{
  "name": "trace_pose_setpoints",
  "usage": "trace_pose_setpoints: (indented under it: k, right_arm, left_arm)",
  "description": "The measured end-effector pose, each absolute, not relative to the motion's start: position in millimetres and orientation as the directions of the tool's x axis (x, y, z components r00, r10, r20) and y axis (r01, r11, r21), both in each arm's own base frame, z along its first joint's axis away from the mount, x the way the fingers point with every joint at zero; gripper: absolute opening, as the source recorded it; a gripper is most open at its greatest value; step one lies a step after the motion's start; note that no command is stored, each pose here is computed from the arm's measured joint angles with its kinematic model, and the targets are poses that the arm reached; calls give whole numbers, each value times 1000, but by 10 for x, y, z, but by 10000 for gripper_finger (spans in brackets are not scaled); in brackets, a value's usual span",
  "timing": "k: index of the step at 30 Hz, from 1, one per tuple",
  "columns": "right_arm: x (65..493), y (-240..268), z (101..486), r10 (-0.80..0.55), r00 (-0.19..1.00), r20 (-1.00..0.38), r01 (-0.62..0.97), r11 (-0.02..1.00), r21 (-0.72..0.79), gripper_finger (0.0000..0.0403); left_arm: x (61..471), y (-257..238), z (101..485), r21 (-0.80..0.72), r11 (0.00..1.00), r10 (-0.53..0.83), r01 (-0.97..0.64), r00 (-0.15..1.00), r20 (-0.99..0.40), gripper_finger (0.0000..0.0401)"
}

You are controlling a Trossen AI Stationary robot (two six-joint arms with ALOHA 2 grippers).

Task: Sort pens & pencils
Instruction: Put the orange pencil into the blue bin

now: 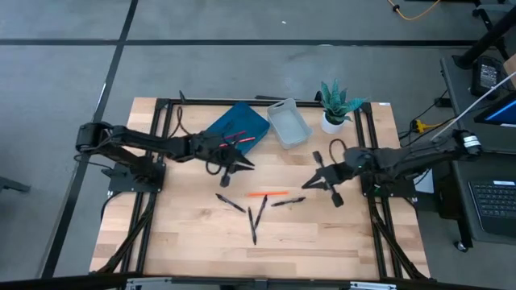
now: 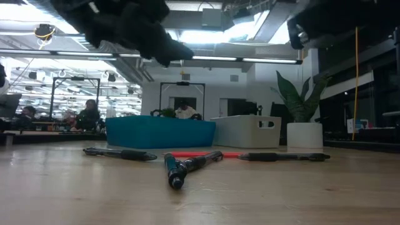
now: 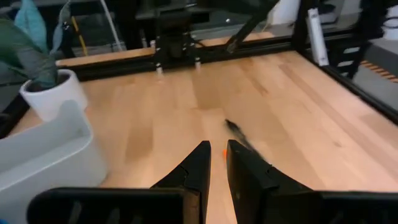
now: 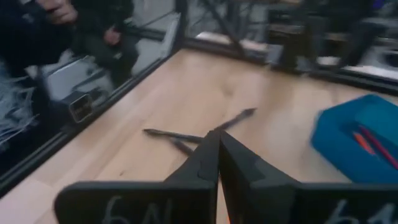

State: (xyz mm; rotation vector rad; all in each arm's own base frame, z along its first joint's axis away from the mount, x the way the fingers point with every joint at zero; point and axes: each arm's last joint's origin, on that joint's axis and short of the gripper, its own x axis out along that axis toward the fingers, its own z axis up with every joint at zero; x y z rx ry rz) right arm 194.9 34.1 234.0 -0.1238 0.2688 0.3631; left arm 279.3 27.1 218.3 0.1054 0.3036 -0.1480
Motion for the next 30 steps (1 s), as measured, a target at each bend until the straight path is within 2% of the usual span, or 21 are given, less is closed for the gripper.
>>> trace_pose_setpoints:
  k: [7,12,16,23,30]
  right_arm:
    - [1633,288,2053,292,944,-152,-304,951,-60,12]
    - [1562,277,1892,292,946,-137,-297,955,-13,12]
    - [1556,277,1847,292,943,-159,-296,955,-1,12]
    - [1557,277,1849,292,943,-158,-296,955,-7,12]
    - [1554,276,1835,291,941,-172,-296,955,-3,12]
  left_arm:
    - [2681,16,2134,80,964,-218,254,926,-307,47]
    - [2688,-128,2132,86,952,-256,293,918,-302,47]
    - [2692,-159,2135,102,963,-208,248,930,-302,47]
    - [2812,-131,2097,32,982,-168,189,929,-330,47]
    - [3086,-113,2043,16,987,-127,158,848,-515,47]
